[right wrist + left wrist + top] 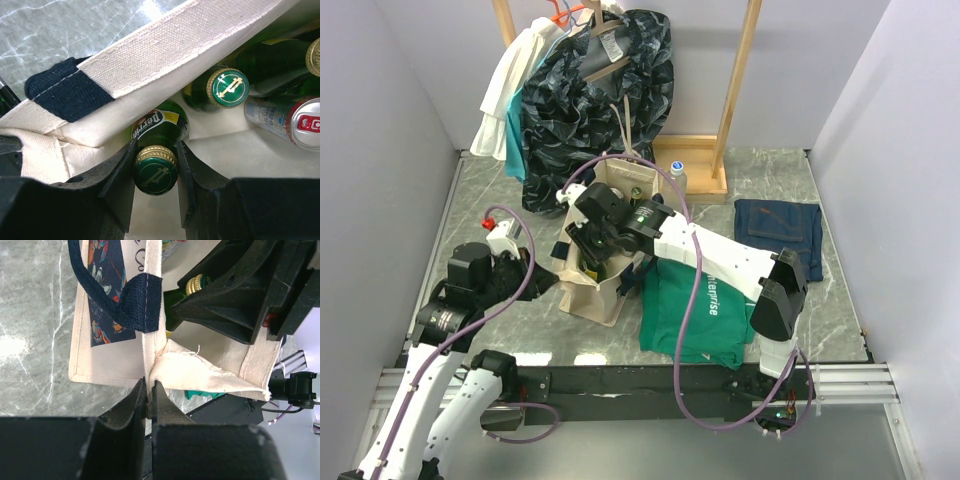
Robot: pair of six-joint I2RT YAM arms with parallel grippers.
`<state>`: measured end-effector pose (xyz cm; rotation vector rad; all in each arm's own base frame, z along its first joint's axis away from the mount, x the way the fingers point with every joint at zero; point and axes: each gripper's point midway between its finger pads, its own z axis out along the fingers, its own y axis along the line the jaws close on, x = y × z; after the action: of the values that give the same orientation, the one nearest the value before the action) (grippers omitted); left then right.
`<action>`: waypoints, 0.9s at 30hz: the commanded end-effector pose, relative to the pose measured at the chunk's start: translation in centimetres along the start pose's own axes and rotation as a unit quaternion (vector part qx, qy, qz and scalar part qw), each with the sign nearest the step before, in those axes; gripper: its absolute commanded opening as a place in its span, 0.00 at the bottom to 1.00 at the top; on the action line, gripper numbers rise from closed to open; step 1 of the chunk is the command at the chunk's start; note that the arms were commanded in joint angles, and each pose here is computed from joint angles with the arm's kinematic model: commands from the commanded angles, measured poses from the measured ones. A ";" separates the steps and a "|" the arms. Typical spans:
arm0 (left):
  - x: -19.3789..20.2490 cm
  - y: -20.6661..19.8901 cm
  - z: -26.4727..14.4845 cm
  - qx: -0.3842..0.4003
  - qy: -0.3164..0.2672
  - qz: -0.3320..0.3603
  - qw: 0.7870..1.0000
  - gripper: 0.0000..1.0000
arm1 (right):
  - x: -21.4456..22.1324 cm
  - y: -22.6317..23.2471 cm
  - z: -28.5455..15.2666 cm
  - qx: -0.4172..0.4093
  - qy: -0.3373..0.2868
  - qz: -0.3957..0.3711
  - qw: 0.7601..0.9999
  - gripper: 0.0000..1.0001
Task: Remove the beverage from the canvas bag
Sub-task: Take out the drink from the canvas bag.
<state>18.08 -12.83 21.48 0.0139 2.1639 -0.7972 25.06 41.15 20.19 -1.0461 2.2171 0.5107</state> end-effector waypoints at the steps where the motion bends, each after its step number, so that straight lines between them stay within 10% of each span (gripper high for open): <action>1: 2.6 1.4 0.2 -0.030 0.053 -0.023 0.998 0.01 | -7.6 1.1 -6.1 -0.016 -0.133 -0.004 0.991 0.00; 27: 2.2 2.3 0.3 -0.051 0.047 -0.038 0.997 0.01 | -11.3 0.5 -13.6 0.033 -0.202 -0.027 0.978 0.00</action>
<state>18.65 -12.51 20.76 -0.0454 2.2029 -0.7847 25.17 40.28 26.87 -1.0196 2.0886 0.4437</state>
